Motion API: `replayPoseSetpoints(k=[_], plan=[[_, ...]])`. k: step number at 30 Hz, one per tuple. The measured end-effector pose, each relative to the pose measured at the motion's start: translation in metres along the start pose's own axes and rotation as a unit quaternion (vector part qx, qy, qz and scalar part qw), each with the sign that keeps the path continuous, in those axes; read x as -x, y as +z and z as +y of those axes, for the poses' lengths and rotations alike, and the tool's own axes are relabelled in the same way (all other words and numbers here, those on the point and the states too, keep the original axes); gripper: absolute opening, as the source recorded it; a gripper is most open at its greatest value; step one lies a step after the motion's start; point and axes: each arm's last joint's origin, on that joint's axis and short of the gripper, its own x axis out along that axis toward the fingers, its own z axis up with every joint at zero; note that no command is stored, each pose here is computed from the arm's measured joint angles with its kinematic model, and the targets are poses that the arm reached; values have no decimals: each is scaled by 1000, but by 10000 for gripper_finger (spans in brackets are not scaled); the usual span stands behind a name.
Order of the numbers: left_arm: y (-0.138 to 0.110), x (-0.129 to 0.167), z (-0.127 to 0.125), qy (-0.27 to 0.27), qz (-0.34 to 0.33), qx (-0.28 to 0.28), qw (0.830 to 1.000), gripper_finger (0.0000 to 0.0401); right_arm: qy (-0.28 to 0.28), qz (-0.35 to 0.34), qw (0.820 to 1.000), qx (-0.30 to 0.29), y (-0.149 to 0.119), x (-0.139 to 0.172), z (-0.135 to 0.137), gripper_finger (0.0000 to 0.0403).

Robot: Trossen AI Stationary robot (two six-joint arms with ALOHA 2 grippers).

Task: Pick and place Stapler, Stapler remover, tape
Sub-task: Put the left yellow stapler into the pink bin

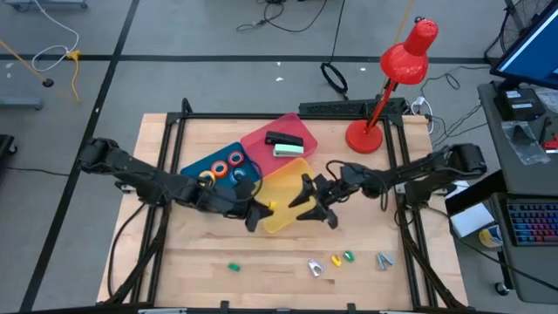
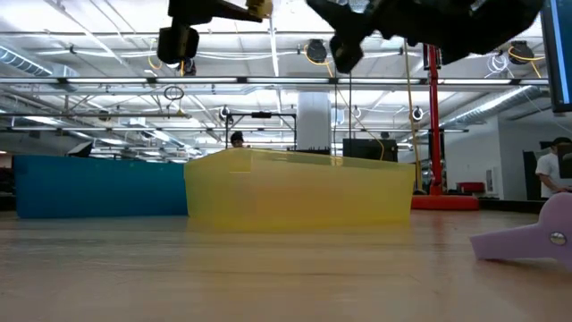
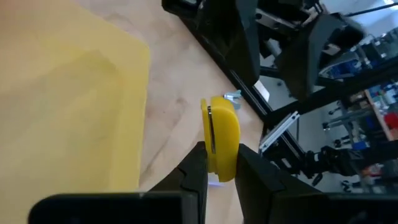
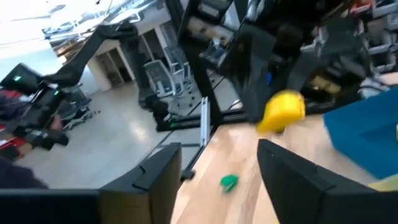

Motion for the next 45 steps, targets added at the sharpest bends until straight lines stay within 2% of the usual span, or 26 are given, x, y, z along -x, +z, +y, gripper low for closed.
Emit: replayPoseSetpoints(k=[6,11,16,24,32,39,45], plan=[[6,-2,4,9,-6,-24,1000,62,-9,-15,1000,4,16,-15,-11,258],[10,-3,8,15,-13,-42,999,62,-26,-9,1000,0,23,-23,-20,285],[10,-3,8,15,-13,-60,998,62,-98,-24,995,-3,27,-19,-32,301],[11,-3,8,25,-27,-83,996,62,-107,-28,994,-15,28,-18,-35,304],[17,-3,6,11,-44,-97,994,62,-135,-35,990,-17,25,-18,-41,304],[21,-4,10,22,-49,-106,993,62,-126,-53,989,-53,13,-27,-51,304],[20,-4,10,22,-46,-108,993,62,-125,-49,989,-56,12,-28,-50,296]])
